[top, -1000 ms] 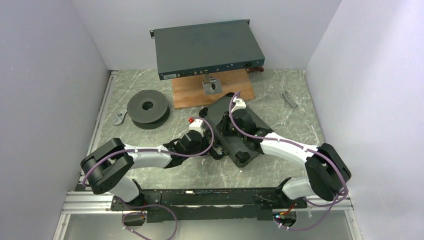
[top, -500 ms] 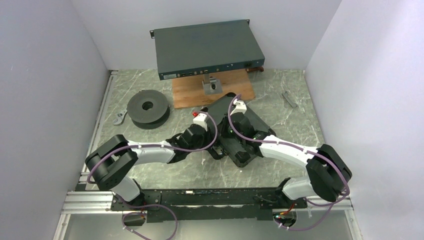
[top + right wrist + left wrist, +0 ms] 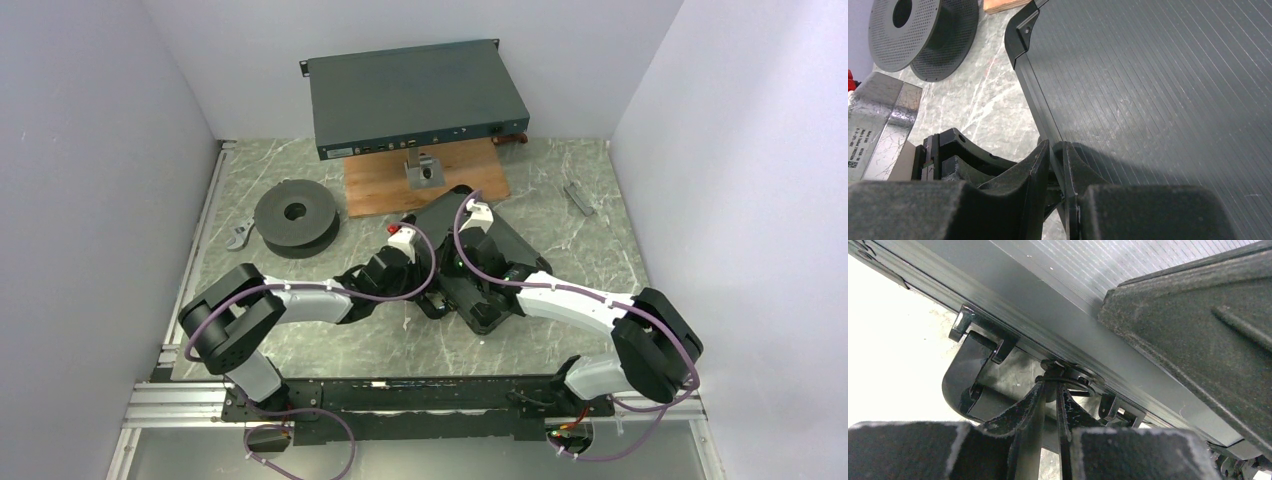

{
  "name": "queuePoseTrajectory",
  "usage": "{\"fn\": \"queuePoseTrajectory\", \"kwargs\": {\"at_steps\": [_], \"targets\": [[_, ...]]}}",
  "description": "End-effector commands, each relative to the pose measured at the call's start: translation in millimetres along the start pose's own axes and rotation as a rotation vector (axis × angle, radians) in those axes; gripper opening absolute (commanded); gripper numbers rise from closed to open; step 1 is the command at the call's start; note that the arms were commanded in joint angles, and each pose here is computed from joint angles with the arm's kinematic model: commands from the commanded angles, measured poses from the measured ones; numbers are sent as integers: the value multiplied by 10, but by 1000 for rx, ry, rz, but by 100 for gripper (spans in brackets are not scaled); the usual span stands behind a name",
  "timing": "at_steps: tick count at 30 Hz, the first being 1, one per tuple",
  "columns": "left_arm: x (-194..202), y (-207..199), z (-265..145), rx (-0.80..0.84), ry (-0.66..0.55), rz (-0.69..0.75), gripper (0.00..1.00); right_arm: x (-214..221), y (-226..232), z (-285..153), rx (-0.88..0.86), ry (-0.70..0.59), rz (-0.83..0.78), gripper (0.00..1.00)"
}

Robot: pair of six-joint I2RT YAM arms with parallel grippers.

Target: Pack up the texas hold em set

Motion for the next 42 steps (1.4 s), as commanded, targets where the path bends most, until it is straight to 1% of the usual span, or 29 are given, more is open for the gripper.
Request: {"fn": "queuePoseTrajectory", "kwargs": {"at_steps": [1,7,11,19,25,34,42], "targets": [[-506,-285,-93,116,-187,-30,20,1415,-1206,-606,383,589,-171,19],[-660,-366,-105,135,-218,-10,21,1415,-1201,-601,385,590,-177,19],[-786,-453,-139,164,-244,-11,20,1416,-1209,-614,388,588,-174,19],[-903,-540,-236,205,-289,-21,21,1468,-1245,-688,431,569,-169,16],[-1051,-579,-299,205,-325,-28,21,1502,-1253,-699,448,572,-187,16],[-951,-596,-159,225,-295,-53,21,1484,-1244,-698,448,566,-194,17],[-870,-469,-295,177,-292,-51,21,1313,-1162,-695,434,508,-215,18]]}}
Point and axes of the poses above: each gripper's point midway between its finger pads, its own z axis out along the fingers, its own y axis along the line the jaws close on, x = y × z, the point moved 1 cm from there along -z, back along the fingers, and after that the axes turned 8 degrees about z, right-handed, at the moved point
